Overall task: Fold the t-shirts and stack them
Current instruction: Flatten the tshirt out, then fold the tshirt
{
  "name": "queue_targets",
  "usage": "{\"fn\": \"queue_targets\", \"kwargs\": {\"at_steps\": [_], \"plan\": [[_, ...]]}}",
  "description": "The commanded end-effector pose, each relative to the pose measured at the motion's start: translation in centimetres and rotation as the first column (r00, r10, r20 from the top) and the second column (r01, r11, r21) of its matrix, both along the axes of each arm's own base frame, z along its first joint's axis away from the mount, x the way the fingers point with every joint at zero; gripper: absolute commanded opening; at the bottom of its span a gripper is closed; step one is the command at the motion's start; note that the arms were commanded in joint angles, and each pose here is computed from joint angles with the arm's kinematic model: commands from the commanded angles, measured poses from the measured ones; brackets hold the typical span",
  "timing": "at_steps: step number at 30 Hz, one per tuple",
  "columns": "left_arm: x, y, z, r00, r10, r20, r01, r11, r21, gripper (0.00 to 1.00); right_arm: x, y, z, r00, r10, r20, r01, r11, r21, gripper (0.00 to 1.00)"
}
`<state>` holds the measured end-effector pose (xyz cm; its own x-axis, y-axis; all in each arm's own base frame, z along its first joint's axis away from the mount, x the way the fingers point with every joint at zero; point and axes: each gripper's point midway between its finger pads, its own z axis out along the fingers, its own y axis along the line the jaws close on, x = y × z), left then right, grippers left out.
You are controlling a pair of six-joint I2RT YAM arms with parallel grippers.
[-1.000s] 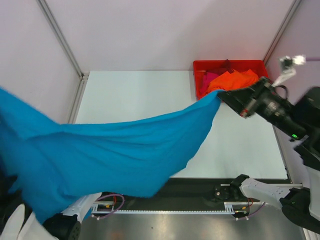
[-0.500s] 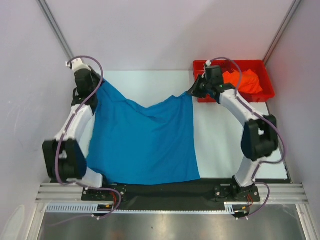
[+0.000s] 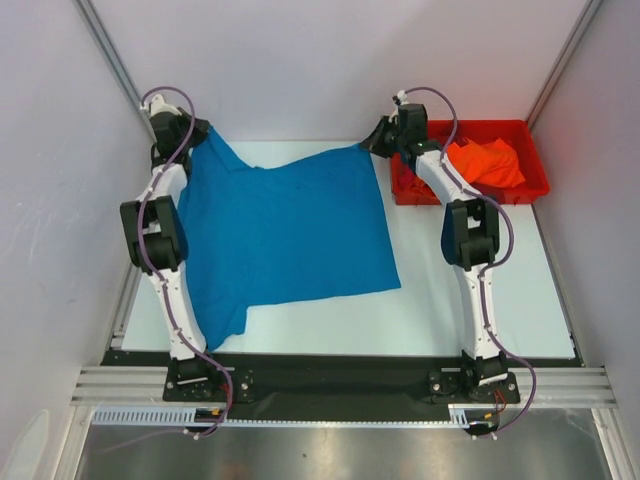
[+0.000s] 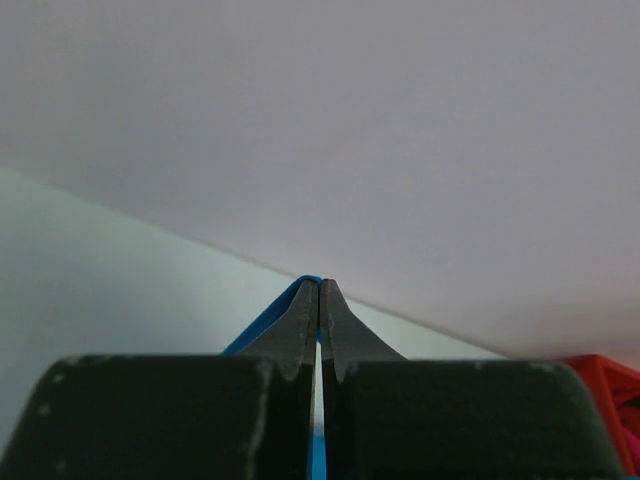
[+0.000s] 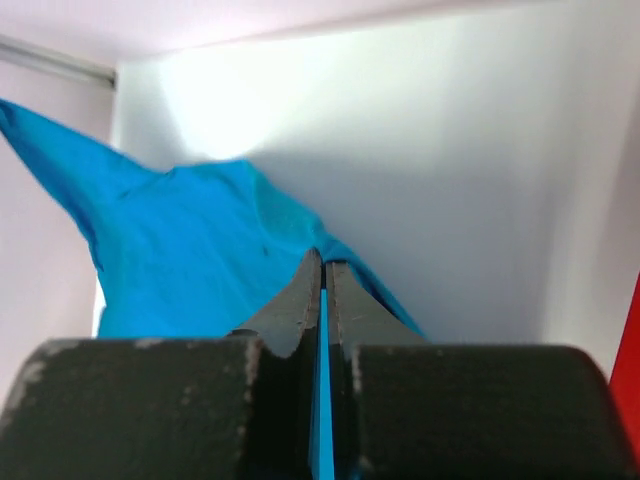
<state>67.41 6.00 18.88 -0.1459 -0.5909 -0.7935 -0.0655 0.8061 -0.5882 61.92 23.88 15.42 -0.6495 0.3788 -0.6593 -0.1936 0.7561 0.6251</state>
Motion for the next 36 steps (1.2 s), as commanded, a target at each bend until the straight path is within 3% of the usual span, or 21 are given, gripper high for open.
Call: {"fn": "queue_targets", "kwargs": {"at_steps": [1, 8, 20, 31, 36], "plan": [[1.3, -1.3, 5.8, 0.988, -0.07, 0.139, 0.072, 0.997, -0.005, 0.0, 2.5, -1.1, 2.0, 0.998, 0.005, 0.07, -0.007, 0.999, 0.039, 0.0], [0.3, -1.5, 4.6, 0.997, -0.056, 0.06, 0.059, 0.997, -0.053, 0.0, 3.5, -2.1, 0.5, 0.999, 0.002, 0.034, -0.006, 0.993, 0.115, 0.0], [-6.2, -2.0, 3.9, 0.989, -0.057, -0.137, 0.045, 0.995, -0.091, 0.0, 1.7, -3.3, -1.2, 0.993, 0.048, -0.106, -0.03, 0.986, 0.162, 0.0], [-12.8, 1.3, 3.8, 0.947, 0.017, -0.321, -0.06, 0.991, -0.122, 0.0, -1.7, -5.9, -1.2, 0.968, 0.075, -0.238, -0.049, 0.992, 0.113, 0.0], [-16.5, 1.1, 0.7, 0.895, -0.008, -0.447, -0.062, 0.988, -0.143, 0.0, -3.3, -6.8, -1.9, 0.949, 0.086, -0.304, -0.064, 0.995, 0.082, 0.0]]}}
